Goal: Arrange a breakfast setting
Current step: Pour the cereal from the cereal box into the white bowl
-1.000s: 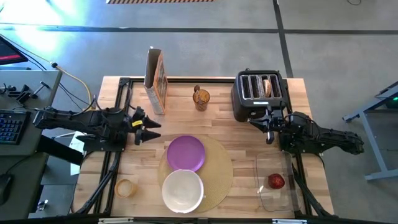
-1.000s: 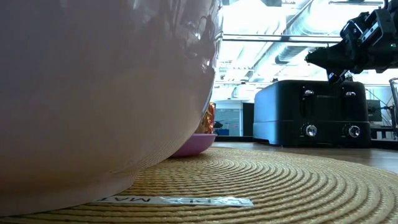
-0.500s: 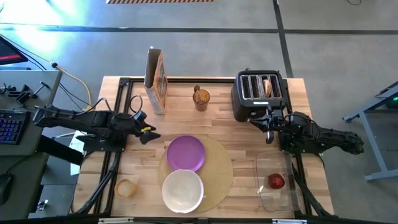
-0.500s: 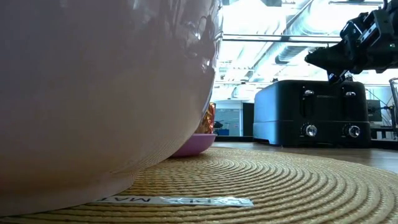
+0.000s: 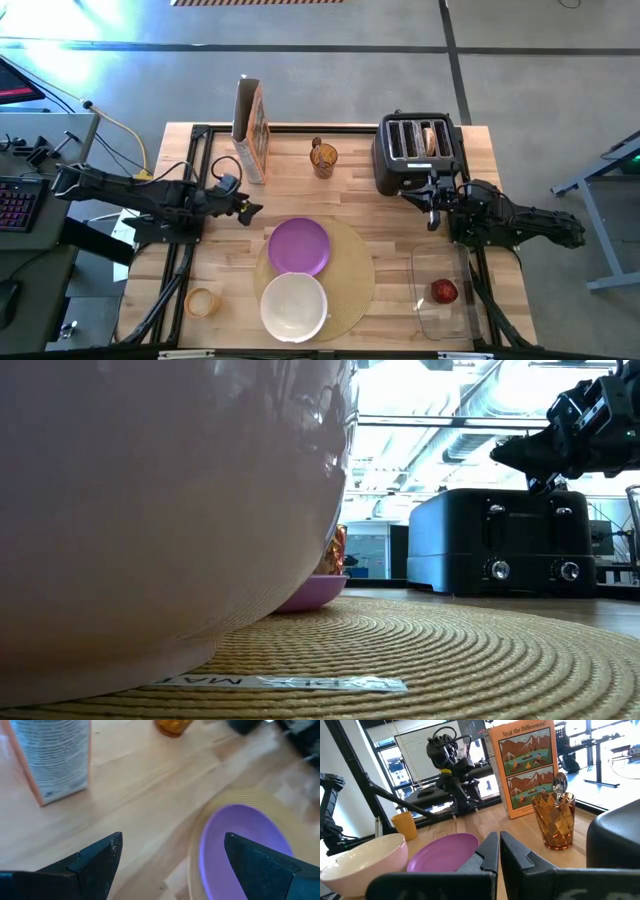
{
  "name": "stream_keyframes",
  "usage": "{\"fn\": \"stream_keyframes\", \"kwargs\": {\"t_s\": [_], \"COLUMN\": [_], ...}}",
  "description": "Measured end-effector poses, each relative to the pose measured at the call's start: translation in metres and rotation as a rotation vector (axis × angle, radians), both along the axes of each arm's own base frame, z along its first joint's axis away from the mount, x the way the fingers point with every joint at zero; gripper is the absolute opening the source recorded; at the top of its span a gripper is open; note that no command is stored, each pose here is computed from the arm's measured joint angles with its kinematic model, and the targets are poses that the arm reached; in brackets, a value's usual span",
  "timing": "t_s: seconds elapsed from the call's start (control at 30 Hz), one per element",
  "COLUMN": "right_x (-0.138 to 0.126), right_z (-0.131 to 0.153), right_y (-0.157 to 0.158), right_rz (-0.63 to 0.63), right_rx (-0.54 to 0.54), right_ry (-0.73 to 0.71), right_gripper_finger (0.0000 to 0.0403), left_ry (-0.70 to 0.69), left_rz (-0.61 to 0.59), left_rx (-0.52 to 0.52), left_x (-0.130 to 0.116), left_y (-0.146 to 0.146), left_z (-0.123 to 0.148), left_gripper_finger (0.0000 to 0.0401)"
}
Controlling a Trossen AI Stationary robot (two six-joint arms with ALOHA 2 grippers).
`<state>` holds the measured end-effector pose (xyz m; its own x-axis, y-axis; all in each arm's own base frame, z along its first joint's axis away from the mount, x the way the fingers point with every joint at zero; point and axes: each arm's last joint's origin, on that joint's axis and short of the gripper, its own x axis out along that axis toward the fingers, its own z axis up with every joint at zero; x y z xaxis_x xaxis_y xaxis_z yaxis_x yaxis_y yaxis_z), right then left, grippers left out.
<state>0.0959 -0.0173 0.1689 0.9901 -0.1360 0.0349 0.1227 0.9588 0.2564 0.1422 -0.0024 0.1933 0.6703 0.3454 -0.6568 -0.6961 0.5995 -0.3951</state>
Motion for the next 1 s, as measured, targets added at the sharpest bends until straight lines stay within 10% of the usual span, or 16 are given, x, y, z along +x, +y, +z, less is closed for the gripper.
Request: {"fn": "stream_keyframes", "kwargs": {"t_s": [1.0], "right_x": [0.000], "right_z": [0.000], "right_y": [0.000], "right_rz": [-0.001], "right_rx": [0.000], "right_ry": [-0.001], "right_gripper_finger": [0.0000], "left_ry": [0.205], "left_rz": [0.393], "left_rx": [0.241], "left_x": [0.028], "left_y": [0.008], "left_z": [-0.050], "left_gripper_finger": [0.0339]}}
